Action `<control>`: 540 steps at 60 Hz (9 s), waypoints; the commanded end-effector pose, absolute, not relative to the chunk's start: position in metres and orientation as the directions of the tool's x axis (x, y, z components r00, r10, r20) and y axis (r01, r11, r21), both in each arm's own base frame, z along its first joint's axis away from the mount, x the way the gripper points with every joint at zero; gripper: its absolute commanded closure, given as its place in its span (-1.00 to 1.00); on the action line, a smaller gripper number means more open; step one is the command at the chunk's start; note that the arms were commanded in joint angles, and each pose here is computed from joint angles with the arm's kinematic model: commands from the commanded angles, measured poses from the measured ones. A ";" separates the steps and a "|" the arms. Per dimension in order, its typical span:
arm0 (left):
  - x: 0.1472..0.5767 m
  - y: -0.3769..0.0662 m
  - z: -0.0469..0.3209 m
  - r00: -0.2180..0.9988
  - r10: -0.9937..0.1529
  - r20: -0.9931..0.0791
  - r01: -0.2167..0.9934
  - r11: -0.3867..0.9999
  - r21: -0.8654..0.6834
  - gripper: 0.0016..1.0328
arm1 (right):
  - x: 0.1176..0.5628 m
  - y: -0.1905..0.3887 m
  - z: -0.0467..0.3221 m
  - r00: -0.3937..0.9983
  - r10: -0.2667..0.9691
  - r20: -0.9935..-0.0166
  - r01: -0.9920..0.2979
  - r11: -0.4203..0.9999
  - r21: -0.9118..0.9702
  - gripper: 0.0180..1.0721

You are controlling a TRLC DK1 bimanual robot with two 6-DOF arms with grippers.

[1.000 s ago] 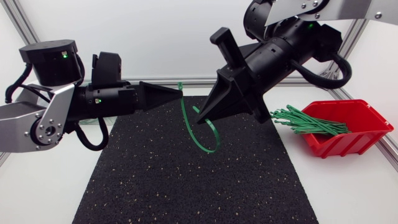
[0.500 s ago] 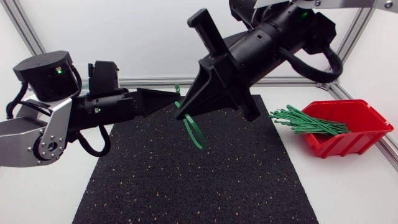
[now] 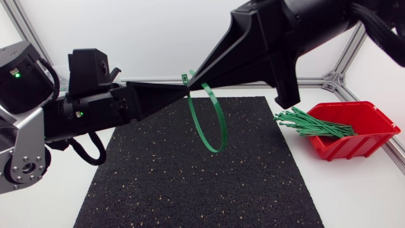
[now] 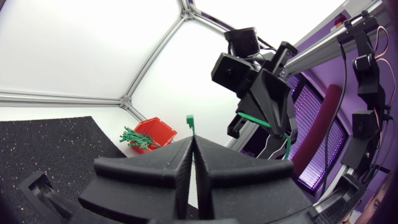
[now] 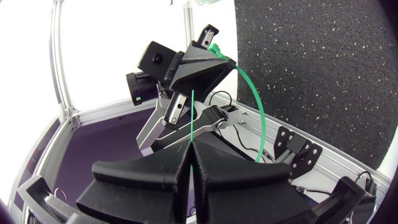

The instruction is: Take a green cable tie from the red box, thread the tail through the head to close it, then place it in the transparent bin on the left.

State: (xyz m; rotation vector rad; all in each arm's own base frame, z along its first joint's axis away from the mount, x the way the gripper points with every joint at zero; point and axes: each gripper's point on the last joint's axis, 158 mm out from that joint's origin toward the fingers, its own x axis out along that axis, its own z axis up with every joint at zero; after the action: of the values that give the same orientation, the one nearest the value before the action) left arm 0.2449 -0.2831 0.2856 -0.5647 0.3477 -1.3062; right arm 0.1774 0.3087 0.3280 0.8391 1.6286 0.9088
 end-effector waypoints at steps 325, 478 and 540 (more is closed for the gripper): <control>0.219 -0.283 0.341 0.251 -0.947 0.201 0.848 0.115 -0.518 0.94 | 0.180 0.322 0.345 -0.214 0.871 -0.442 0.170 0.479 0.861 0.89; 0.239 -0.267 0.343 0.348 -0.906 0.239 0.854 0.201 -0.481 0.94 | 0.189 0.338 0.355 -0.138 0.924 -0.358 0.186 0.379 0.907 0.88; 0.237 -0.273 0.340 0.334 -0.914 0.230 0.850 0.186 -0.492 0.94 | 0.188 0.340 0.355 -0.134 0.924 -0.358 0.176 0.377 0.909 0.88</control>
State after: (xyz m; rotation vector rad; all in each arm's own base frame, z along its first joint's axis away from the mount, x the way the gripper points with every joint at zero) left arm 0.2372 -0.2713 0.3359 -0.6077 0.1453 -1.2404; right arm 0.1913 0.3395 0.3582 0.9951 1.5662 0.9064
